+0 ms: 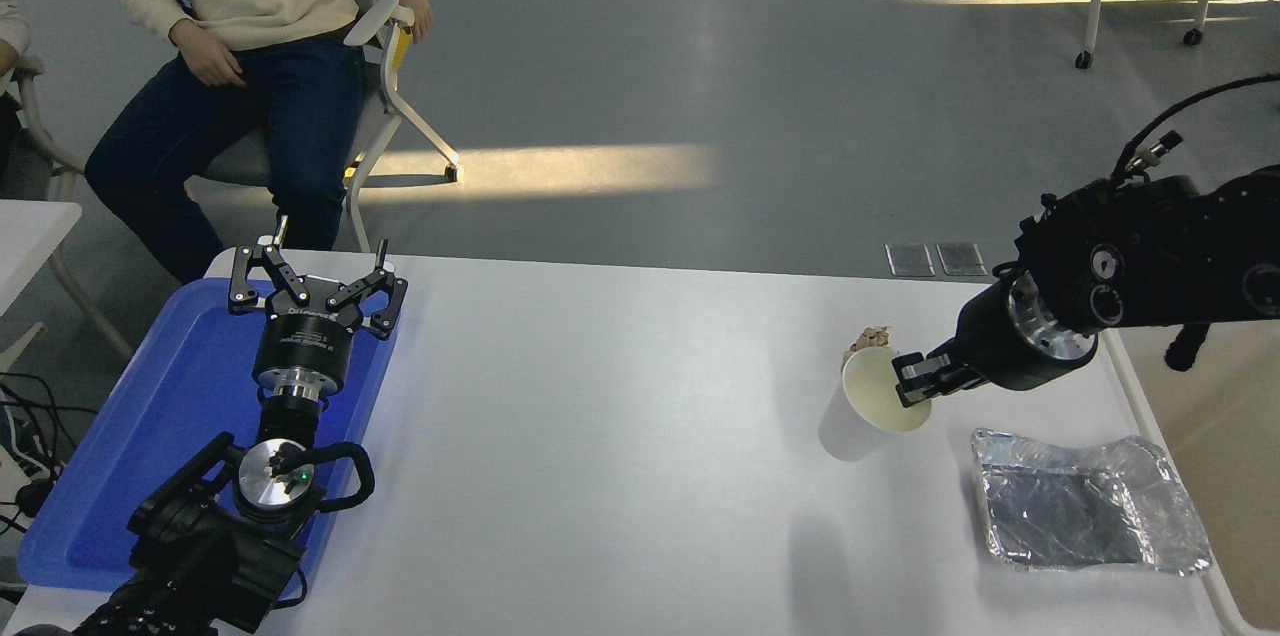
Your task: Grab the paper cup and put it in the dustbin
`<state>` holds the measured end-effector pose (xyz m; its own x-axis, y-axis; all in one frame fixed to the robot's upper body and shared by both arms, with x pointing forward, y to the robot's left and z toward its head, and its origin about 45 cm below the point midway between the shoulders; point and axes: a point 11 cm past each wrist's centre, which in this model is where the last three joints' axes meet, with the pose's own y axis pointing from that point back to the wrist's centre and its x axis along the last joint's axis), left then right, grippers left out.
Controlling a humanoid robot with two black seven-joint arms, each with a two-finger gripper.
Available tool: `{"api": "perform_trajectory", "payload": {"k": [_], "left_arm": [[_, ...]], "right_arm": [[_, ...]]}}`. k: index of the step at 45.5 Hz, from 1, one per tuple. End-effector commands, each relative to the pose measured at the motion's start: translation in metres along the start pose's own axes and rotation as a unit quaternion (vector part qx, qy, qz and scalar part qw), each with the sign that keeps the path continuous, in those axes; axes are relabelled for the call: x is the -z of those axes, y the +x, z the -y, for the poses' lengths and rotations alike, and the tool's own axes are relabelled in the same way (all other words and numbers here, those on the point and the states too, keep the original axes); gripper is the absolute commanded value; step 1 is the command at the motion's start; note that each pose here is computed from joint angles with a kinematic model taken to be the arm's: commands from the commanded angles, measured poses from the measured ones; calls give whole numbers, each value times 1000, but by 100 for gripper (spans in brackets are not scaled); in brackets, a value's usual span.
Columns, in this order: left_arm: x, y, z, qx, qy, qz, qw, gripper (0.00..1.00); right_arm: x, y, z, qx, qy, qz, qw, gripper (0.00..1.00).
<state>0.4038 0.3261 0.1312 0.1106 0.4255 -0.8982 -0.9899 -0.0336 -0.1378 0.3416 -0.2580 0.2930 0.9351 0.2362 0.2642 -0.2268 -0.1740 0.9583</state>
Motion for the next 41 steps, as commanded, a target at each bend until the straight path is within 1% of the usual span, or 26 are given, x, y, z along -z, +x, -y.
{"api": "perform_trajectory", "payload": {"k": [1, 14, 26, 33, 41], "left_arm": [[0, 0, 0, 0, 0, 1, 1000, 100], [-1, 0, 0, 0, -1, 1, 1000, 100], [-1, 0, 0, 0, -1, 1, 1000, 100], [-1, 0, 0, 0, -1, 1, 1000, 100], [-1, 0, 0, 0, -1, 1, 1000, 100]], "right_arm": [[16, 16, -55, -12, -11, -9, 1000, 0], [21, 23, -86, -22, -22, -14, 999, 0], [21, 22, -93, -23, -24, -13, 999, 0], [1, 16, -99, -26, -37, 13, 999, 0], [-38, 5, -108, -30, -70, 47, 996, 0]]}}
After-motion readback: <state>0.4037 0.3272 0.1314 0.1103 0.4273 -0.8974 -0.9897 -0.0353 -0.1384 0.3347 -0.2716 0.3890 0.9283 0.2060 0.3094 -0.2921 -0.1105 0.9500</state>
